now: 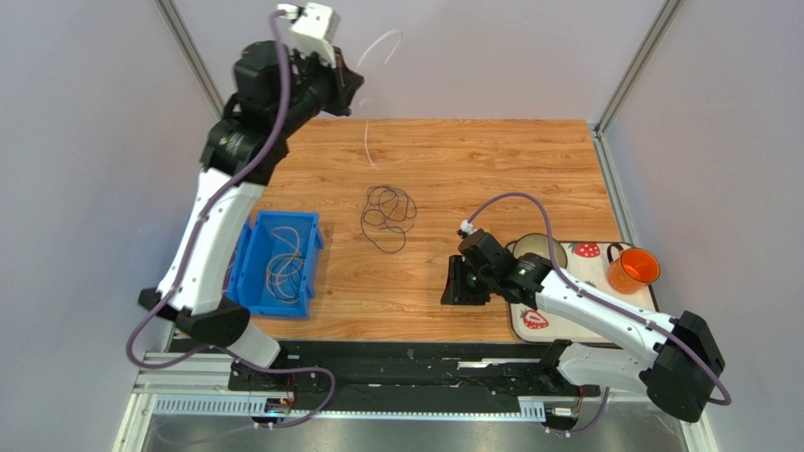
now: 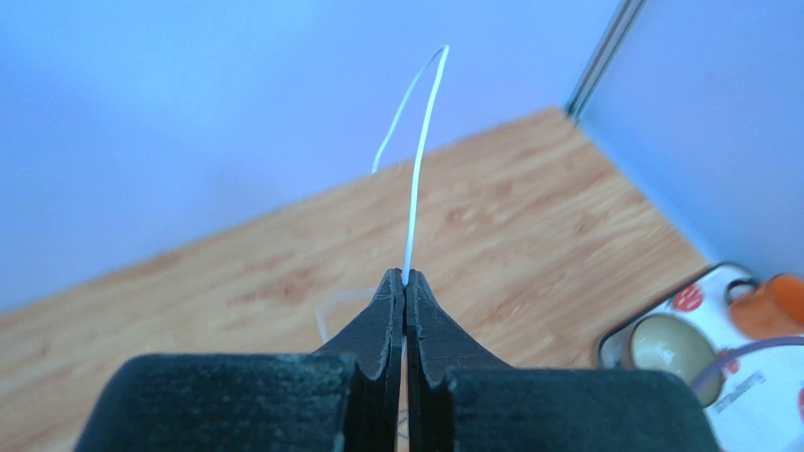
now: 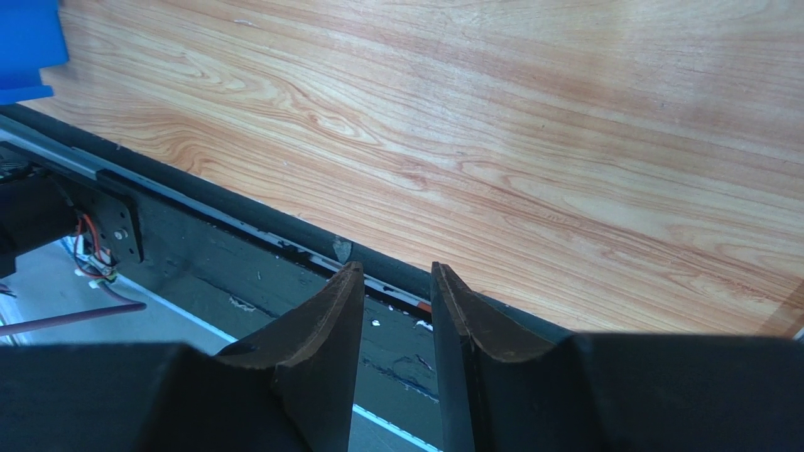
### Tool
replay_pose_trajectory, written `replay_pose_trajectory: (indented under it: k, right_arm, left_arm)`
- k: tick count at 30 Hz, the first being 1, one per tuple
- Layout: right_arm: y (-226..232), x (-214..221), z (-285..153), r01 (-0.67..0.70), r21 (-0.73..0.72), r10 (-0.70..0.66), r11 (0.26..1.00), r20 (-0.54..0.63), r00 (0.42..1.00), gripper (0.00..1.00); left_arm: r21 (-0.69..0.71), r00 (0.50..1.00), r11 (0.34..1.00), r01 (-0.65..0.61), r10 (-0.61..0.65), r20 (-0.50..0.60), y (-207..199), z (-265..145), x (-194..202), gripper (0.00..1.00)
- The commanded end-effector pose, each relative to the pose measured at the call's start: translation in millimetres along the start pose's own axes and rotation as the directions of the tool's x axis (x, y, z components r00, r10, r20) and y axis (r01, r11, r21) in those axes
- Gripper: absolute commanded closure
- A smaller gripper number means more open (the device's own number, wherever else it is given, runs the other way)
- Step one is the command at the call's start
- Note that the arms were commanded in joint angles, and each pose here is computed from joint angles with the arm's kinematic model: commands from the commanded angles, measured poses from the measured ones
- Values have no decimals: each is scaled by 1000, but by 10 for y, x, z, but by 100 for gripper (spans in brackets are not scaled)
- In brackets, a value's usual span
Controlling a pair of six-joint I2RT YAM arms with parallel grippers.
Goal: Untangle the cables
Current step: Pick up the cable at the center of the board.
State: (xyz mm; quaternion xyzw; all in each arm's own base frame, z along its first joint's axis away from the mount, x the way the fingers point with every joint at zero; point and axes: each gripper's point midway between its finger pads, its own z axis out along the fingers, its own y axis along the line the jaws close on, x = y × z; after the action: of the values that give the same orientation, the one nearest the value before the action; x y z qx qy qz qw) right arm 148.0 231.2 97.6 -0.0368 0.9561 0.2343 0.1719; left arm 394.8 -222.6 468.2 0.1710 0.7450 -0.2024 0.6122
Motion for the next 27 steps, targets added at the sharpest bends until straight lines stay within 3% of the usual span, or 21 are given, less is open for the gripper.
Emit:
replay_pose_trajectory:
  k: [1,5,11,17,22,27]
  right_arm:
    - [-10,-7,-83,-33,-17,34,999,32,999,64]
    - [-38,30,-122,-51,-26,52,998,39,998,64]
    - [-105,64,-177,-61,-13,61,998,49,997,64]
    - [-101,63,-198,-62,-16,62,998,52,997,64]
    - [-84,53,-205,-60,-22,61,998,53,997,64]
    - [-65,42,-242,-57,-30,59,998,58,997,64]
  left_arm:
    - [-10,995,1000,18,-16,102,-54,-393,-317,100]
    - [-44,999,998,35,-34,14,22,-324,96,100]
    - [-42,980,989,145,-149,-129,4,-263,1057,100]
    - [-44,904,965,258,-258,-342,-110,-336,2177,100]
    - [-51,870,962,268,-265,-415,-163,-501,2460,100]
    - [-72,884,967,243,-251,-395,-110,-741,2396,100]
